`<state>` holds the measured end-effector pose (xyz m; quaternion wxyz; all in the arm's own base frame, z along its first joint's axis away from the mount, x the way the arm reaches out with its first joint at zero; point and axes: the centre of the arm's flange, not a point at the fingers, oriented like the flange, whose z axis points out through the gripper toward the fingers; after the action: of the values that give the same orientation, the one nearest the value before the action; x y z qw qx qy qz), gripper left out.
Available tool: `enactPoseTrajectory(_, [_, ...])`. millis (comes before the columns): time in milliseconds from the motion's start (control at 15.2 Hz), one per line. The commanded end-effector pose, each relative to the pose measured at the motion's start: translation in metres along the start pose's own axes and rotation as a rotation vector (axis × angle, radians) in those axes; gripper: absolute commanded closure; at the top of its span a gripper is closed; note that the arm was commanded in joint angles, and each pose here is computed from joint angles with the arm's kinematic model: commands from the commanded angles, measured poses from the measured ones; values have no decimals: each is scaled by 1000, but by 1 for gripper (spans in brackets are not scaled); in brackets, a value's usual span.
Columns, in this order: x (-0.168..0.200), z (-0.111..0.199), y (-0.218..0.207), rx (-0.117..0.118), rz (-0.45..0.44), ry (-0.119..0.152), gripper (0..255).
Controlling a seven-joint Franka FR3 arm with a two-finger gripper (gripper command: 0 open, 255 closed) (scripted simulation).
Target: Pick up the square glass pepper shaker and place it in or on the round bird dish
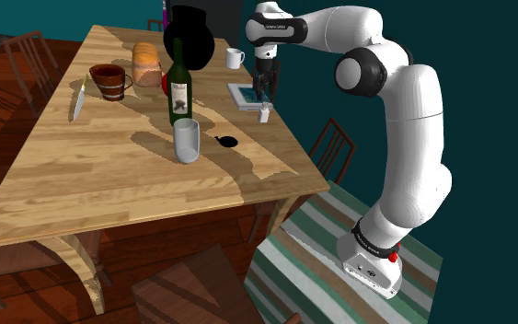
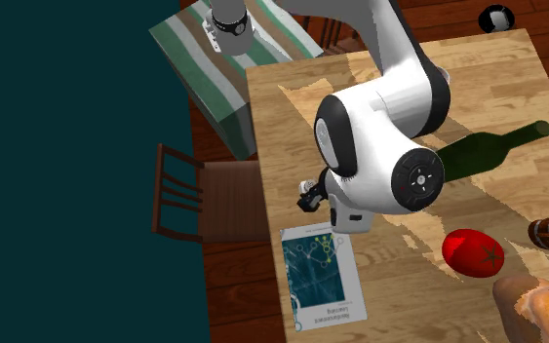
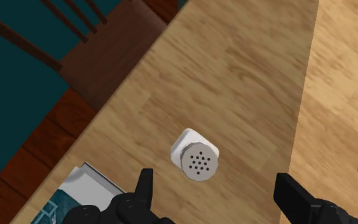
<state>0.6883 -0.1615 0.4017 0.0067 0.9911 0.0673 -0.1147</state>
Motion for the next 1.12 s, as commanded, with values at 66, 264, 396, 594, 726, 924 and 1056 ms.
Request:
enactPoseTrajectory(66, [9, 15, 6, -3, -1, -2, 0])
enactPoseTrajectory(264, [9, 30, 6, -3, -1, -2, 0])
enactPoseTrajectory(396, [9, 41, 6, -3, -1, -2, 0])
enactPoseTrajectory(594, [9, 44, 6, -3, -1, -2, 0])
enactPoseTrajectory(726, [9, 44, 6, -3, -1, -2, 0])
enactPoseTrajectory(924, [9, 44, 6, -3, -1, -2, 0])
enactPoseTrajectory(1056, [9, 44, 6, -3, -1, -2, 255])
